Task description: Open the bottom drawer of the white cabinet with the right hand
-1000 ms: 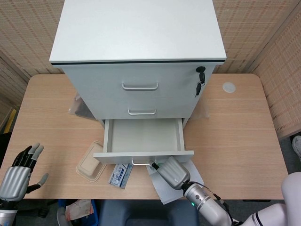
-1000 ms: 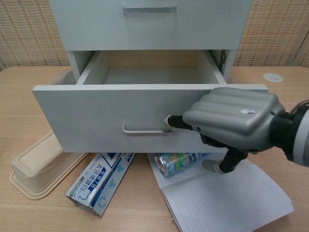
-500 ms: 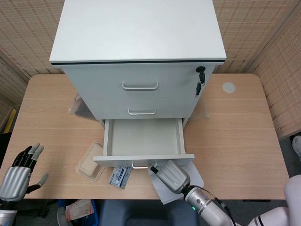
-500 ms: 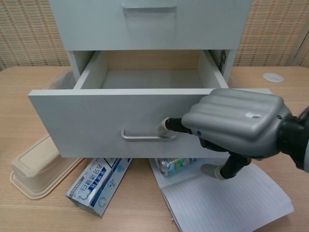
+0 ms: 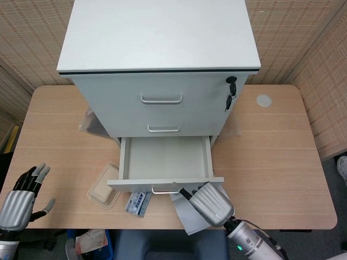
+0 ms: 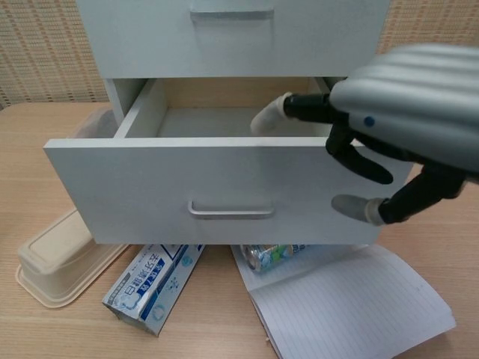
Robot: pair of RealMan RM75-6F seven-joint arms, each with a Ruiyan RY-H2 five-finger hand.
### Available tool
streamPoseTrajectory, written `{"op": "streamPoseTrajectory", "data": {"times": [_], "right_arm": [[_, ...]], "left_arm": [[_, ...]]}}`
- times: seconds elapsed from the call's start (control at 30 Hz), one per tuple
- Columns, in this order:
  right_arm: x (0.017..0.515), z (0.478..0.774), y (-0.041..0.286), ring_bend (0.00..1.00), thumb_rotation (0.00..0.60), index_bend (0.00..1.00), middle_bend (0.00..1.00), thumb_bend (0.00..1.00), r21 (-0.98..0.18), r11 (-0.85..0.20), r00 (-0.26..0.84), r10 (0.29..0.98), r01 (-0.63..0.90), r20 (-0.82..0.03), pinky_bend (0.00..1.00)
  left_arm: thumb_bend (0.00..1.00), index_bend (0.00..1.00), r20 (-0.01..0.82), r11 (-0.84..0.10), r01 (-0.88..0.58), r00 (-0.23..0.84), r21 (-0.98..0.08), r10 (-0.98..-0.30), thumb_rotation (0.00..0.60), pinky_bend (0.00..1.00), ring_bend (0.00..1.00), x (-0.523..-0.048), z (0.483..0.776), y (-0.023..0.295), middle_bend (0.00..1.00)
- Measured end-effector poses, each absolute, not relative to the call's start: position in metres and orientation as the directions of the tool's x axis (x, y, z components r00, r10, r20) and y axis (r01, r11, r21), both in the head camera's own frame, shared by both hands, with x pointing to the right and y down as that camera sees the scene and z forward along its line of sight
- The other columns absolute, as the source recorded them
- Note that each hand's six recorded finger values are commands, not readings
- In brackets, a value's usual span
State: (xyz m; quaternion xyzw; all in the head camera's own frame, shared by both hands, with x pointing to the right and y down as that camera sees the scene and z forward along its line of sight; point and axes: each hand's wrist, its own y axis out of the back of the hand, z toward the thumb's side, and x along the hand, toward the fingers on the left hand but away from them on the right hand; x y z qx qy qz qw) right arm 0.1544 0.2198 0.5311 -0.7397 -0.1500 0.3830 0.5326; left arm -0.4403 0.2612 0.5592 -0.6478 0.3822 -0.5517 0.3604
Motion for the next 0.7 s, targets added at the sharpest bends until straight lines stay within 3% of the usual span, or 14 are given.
{"op": "streamPoseTrajectory", "data": {"times": [0.2, 0.4, 0.7], "right_arm": [[0.215, 0.504, 0.203, 0.57, 0.600, 0.15, 0.58, 0.29, -0.936, -0.339, 0.549, 0.767, -0.093, -0.332, 0.73], [0.285, 0.510, 0.202, 0.41, 0.600, 0.15, 0.45, 0.29, -0.939, -0.333, 0.388, 0.858, -0.081, -0.338, 0.61], [0.373, 0.529, 0.214, 0.33, 0.600, 0.15, 0.39, 0.29, -0.917, -0.390, 0.169, 0.901, -0.083, -0.399, 0.52]], "left_arm": [[0.29, 0.01, 0.437, -0.446, -0.103, 0.092, -0.889, -0.894, 0.600, 0.11, 0.03, -0.441, 0.560, 0.258, 0.00], [0.29, 0.01, 0.442, -0.449, -0.100, 0.087, -0.888, -0.893, 0.600, 0.11, 0.03, -0.441, 0.563, 0.256, 0.00], [0.29, 0.01, 0.434, -0.440, -0.101, 0.079, -0.892, -0.898, 0.600, 0.11, 0.03, -0.437, 0.566, 0.254, 0.00]]}}
